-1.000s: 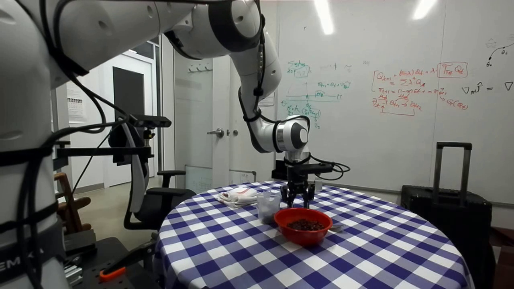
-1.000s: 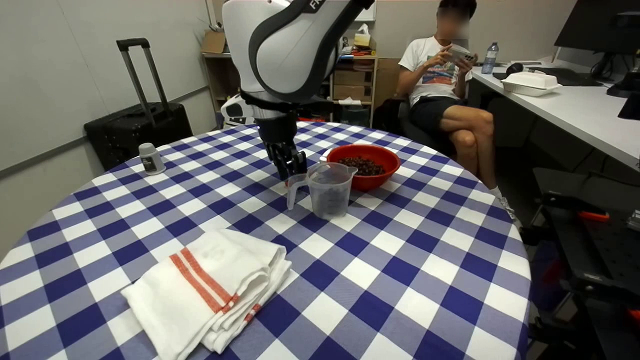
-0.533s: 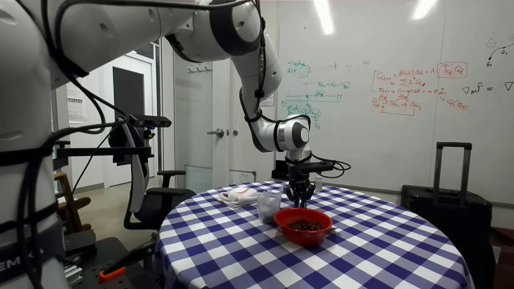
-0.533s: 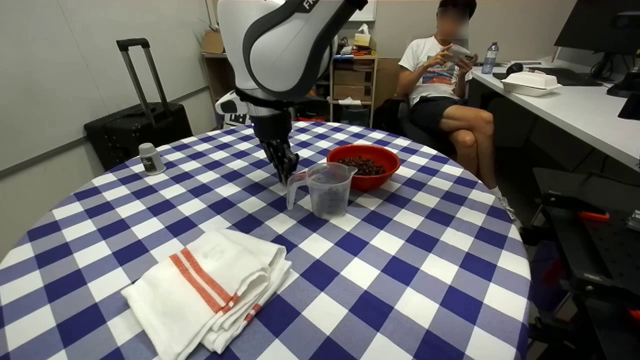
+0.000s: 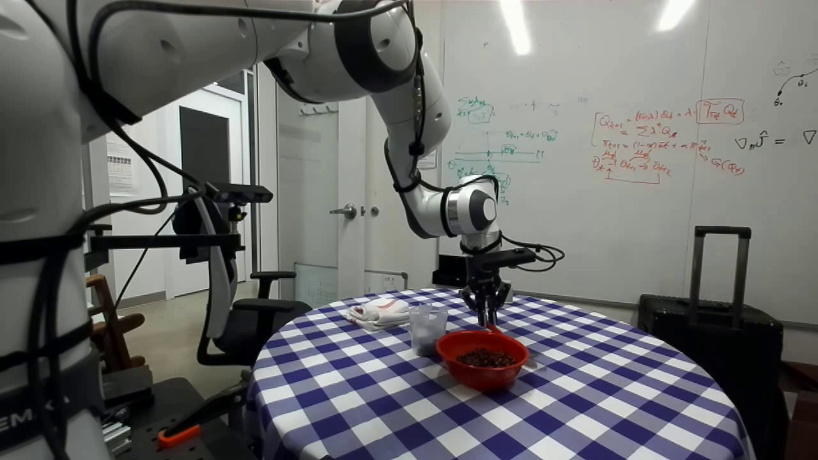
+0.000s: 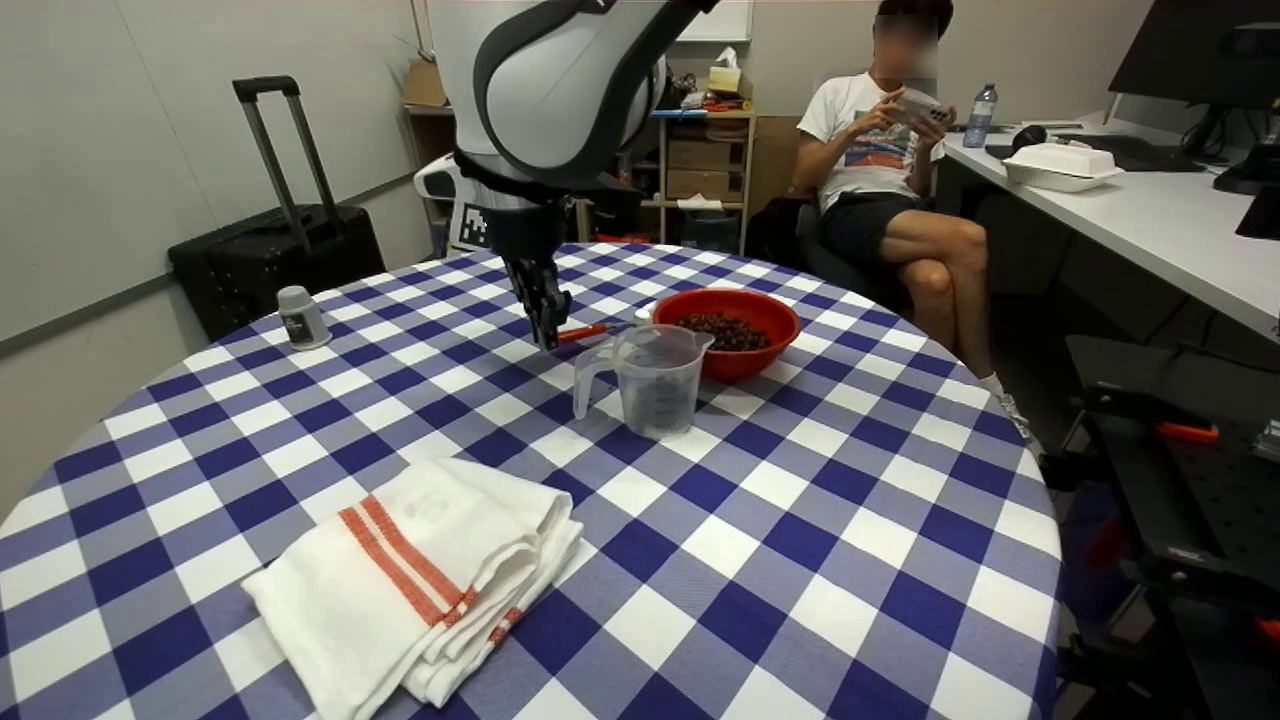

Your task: Scoop some of the contents in the bowl and put them in the jar

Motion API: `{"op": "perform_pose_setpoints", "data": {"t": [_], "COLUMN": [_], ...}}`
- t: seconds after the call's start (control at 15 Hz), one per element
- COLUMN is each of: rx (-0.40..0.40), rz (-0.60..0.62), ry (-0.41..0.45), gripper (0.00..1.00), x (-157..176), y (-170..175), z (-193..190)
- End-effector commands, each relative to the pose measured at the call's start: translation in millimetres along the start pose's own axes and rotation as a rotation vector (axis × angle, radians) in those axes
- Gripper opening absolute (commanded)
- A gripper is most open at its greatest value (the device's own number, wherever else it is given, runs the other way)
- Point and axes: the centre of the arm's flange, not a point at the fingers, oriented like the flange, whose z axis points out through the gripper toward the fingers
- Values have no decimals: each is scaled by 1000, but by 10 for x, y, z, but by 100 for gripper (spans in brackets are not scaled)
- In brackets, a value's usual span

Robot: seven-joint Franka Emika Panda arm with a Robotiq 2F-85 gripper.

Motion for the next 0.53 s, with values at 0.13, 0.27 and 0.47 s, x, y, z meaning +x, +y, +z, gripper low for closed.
{"op": "perform_pose_setpoints", "data": {"t": [0.13,0.27,0.47], "rx": [-140,-158,-118], "rz": [186,267,367], "ry": [112,166,243], "gripper": [5,5,5], "x": [141,158,82], "y": [378,465,503], "z": [-548,-753,-1007]}}
